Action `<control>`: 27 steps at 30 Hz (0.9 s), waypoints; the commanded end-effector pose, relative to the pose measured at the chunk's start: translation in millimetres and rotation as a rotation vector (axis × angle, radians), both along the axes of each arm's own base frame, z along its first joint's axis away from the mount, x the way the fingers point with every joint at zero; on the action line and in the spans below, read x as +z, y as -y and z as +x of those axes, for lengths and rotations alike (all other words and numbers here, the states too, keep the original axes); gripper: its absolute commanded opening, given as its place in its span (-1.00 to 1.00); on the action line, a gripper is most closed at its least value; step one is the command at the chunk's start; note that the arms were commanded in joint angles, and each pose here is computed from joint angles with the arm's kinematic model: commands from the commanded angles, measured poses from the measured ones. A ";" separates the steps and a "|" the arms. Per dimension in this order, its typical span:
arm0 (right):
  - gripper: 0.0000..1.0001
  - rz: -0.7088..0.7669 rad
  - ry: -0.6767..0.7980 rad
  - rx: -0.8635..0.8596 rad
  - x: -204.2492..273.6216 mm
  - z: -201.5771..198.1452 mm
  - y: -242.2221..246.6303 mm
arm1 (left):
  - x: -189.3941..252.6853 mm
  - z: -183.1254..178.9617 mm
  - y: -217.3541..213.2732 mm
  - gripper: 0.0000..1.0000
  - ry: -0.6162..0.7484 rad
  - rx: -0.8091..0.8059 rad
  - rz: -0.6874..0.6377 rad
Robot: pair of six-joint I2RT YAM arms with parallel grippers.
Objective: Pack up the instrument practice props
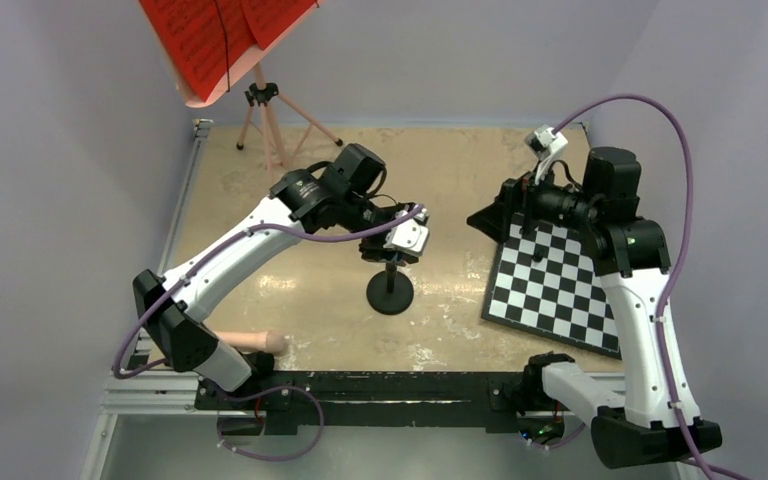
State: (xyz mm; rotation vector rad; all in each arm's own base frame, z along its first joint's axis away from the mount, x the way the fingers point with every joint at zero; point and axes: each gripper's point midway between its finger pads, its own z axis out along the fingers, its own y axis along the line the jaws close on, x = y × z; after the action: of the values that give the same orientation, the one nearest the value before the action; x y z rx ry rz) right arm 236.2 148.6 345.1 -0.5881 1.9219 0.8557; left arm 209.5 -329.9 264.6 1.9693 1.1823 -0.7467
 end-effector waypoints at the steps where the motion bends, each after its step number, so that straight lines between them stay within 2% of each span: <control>1: 0.98 -0.037 -0.005 -0.241 -2.4 30.2 35.6 | 2.1 1.0 -1.0 0.15 0.009 0.041 0.069; 7: 0.98 0.014 -0.064 -0.290 -12.6 37.2 41.4 | -25.6 9.3 -2.8 0.02 0.038 0.045 0.202; 11: 0.98 0.020 -0.075 -0.284 -15.6 35.5 40.0 | -26.6 19.2 3.0 -0.08 0.050 0.067 0.209; 15: 0.98 0.022 -0.089 -0.312 -20.8 37.5 48.0 | -27.7 14.8 6.5 -0.30 0.019 0.049 0.208; 17: 0.98 0.020 -0.090 -0.315 -22.7 37.8 49.0 | -30.5 10.6 3.3 -0.53 0.000 0.039 0.228; 20: 0.98 0.018 -0.090 -0.318 -22.4 39.1 50.3 | -25.8 8.9 -10.0 -0.75 0.009 0.042 0.266; 24: 0.98 0.013 -0.096 -0.314 -23.4 40.4 50.6 | -17.1 12.6 -43.9 -0.90 0.043 0.085 0.328; 27: 0.98 0.015 -0.097 -0.309 -23.4 42.0 50.0 | -9.7 24.3 -75.0 -0.95 0.068 0.180 0.376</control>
State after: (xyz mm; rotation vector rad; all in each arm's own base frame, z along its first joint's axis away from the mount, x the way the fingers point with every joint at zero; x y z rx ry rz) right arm 271.2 100.6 314.4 -0.2302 2.0557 0.7223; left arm 224.3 -302.0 225.8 2.1682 1.4482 -0.5464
